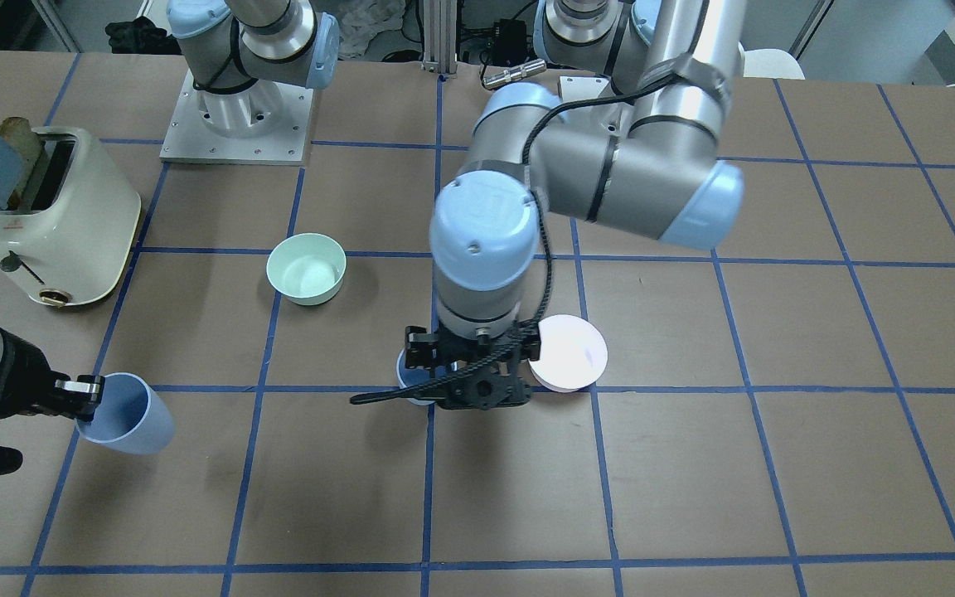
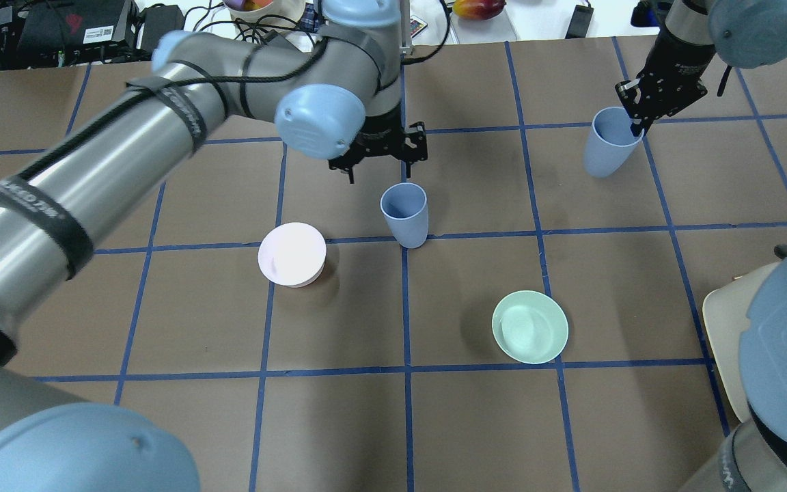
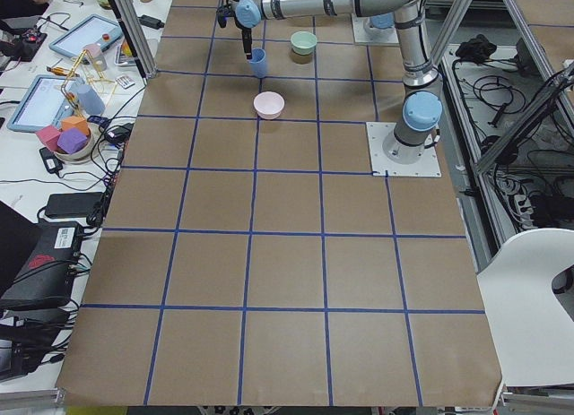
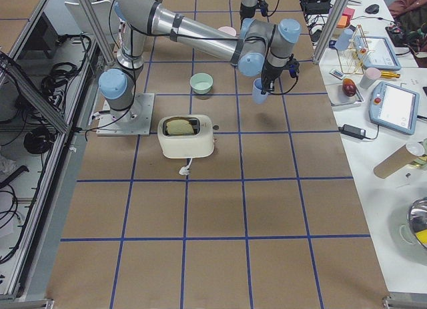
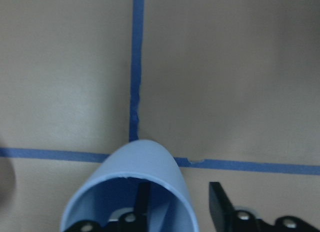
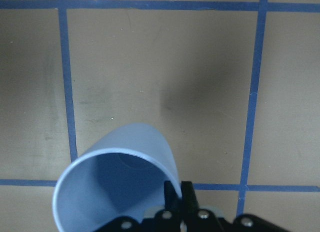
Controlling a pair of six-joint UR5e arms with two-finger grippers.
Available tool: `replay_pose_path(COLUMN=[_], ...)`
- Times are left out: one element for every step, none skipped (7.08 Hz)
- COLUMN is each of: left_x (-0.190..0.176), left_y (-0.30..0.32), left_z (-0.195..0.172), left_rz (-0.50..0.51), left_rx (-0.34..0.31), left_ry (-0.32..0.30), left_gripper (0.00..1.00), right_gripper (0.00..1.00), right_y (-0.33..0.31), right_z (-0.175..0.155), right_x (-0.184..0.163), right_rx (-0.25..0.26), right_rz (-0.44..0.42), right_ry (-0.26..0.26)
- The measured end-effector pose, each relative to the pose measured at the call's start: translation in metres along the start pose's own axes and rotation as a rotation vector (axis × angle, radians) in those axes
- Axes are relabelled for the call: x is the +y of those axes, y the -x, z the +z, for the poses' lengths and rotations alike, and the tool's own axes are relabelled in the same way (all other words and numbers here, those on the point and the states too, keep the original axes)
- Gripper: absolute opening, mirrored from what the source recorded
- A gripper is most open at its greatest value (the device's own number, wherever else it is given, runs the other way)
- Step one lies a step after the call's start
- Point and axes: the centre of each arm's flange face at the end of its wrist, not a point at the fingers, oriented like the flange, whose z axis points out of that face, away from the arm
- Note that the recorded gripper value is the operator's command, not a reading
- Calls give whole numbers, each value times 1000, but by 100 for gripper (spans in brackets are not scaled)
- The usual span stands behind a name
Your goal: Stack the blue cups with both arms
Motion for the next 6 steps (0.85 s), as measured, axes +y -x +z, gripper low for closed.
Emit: replay_pose_path(left_x=[0,11,28,45,57,69], left_y=[46,77,95,108,122,140], left_z=[-41,-76,-108,-131,-136,-136], left_rz=[60,111,154,166,150,125], left_rx=[4,12,22,24,20,16], left_ry=[30,35,7,-26,-36,-35], left_gripper=[100,100,100,100,100,100], right_gripper=[0,0,0,0,0,0], right_y=[15,35,63,96,131,171], right_z=[-20,-42,-63,-72,-73,-72], right_x=[11,25,39,49,56,63], right_rx=[2,5,3,-9,-24,-32], right_rz=[-17,-42,-73,-89,-65,-29], right_ry=[-9,-20,-37,-47,-48,-47])
